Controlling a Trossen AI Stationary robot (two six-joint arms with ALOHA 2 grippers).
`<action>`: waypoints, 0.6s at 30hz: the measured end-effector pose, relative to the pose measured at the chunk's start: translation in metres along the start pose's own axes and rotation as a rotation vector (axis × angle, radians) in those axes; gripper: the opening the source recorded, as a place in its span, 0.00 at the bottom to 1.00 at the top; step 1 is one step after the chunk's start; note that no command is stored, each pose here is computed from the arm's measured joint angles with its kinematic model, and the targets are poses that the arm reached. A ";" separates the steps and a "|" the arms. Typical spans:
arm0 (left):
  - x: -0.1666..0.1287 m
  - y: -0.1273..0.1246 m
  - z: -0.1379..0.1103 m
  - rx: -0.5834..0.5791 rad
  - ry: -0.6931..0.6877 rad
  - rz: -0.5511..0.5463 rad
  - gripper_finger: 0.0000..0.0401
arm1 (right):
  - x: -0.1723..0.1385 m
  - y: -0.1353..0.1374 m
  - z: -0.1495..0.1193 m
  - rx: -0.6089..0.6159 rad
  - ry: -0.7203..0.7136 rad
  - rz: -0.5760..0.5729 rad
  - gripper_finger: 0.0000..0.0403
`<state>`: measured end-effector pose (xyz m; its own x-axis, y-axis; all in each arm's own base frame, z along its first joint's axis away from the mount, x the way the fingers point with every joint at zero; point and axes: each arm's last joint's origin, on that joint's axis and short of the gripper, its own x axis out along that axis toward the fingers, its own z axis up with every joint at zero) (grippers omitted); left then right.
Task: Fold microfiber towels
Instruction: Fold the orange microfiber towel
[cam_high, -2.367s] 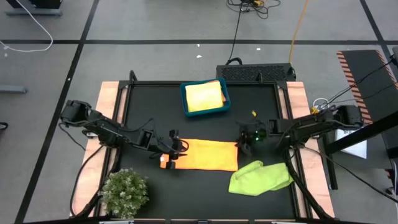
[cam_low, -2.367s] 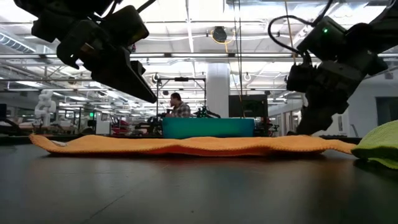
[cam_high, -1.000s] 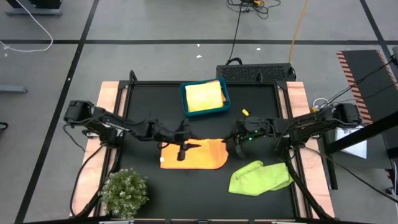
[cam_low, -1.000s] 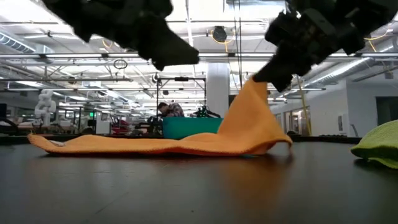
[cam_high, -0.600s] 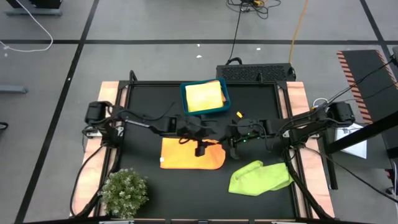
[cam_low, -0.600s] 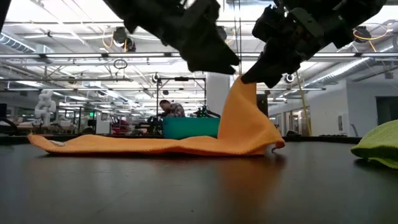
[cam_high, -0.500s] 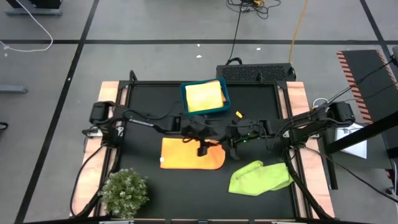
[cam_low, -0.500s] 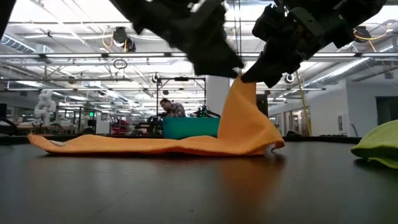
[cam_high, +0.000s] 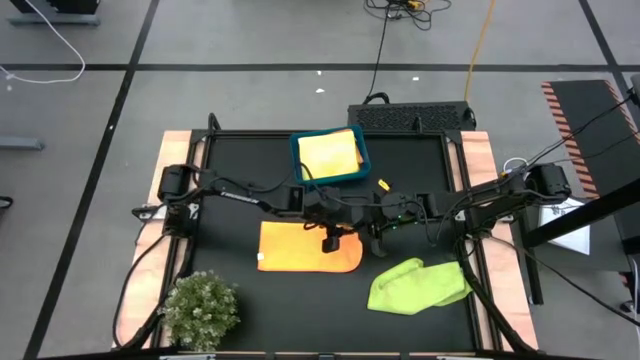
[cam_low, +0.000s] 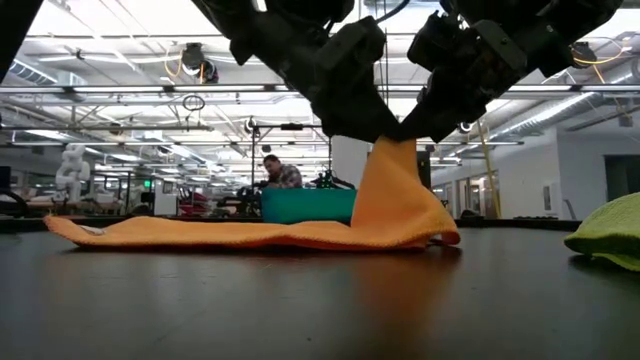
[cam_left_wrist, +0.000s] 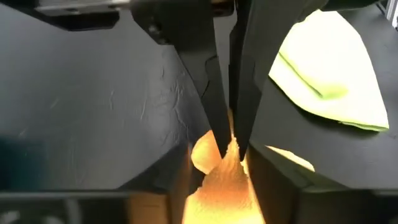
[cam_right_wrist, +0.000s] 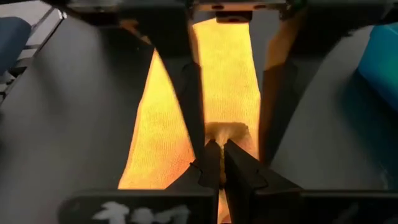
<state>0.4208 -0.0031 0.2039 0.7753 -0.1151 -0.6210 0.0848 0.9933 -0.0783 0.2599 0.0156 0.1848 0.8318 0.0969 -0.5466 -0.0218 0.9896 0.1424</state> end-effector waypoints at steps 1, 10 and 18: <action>0.000 0.000 0.000 0.007 -0.001 -0.009 0.33 | 0.000 0.000 0.000 0.000 0.003 0.000 0.00; -0.001 -0.001 -0.003 0.037 0.032 -0.046 0.06 | 0.000 0.000 0.000 -0.004 -0.001 0.000 0.00; 0.000 -0.002 -0.009 0.028 0.084 -0.055 0.27 | 0.000 0.000 0.000 -0.003 -0.003 0.002 0.00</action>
<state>0.4149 -0.0051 0.1975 0.7140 -0.1684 -0.6796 0.1442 0.9852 -0.0927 0.2599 0.0157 0.1851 0.8333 0.0988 -0.5440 -0.0252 0.9897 0.1413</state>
